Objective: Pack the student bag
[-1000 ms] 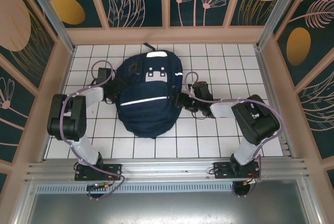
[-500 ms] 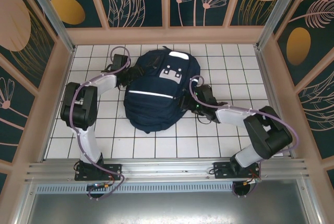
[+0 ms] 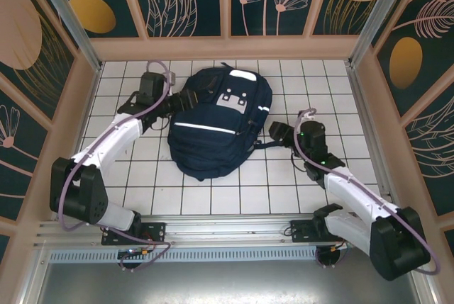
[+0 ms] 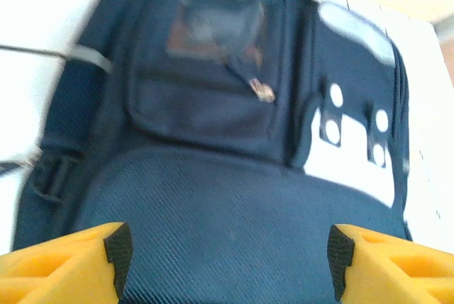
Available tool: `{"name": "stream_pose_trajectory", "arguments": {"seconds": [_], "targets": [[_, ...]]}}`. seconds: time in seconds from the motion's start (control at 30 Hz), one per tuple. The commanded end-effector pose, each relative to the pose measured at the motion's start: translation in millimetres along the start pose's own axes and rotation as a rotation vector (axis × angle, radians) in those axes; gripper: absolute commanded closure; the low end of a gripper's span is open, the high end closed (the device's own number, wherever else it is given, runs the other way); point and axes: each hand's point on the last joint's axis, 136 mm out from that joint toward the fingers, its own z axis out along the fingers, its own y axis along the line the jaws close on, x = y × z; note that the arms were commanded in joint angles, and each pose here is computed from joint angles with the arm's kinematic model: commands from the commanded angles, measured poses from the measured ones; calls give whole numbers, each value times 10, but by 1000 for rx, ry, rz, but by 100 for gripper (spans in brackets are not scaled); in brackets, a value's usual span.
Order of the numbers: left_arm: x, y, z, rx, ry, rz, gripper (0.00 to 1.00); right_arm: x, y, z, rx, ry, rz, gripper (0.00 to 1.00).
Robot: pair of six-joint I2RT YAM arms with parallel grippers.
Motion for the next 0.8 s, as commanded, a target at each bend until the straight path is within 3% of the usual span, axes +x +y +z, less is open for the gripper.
{"name": "stream_pose_trajectory", "arguments": {"seconds": [0.0, 0.27, 0.4, 0.63, 0.77], "targets": [[512, -110, 97, 20, 172, 114, 26, 68, -55, 28, -53, 56, 53, 32], [908, -606, 299, 108, 323, 314, 23, 317, 5, 184, -134, 200, 109, 35], [949, -667, 370, 80, 348, 398, 22, 349, -9, 187, -138, 204, 104, 36], [688, -948, 404, 91, 296, 370, 23, 439, -85, 226, -86, 249, 90, 36], [859, -919, 502, 17, 341, 411, 23, 541, -213, 251, -19, 285, 104, 36]]}}
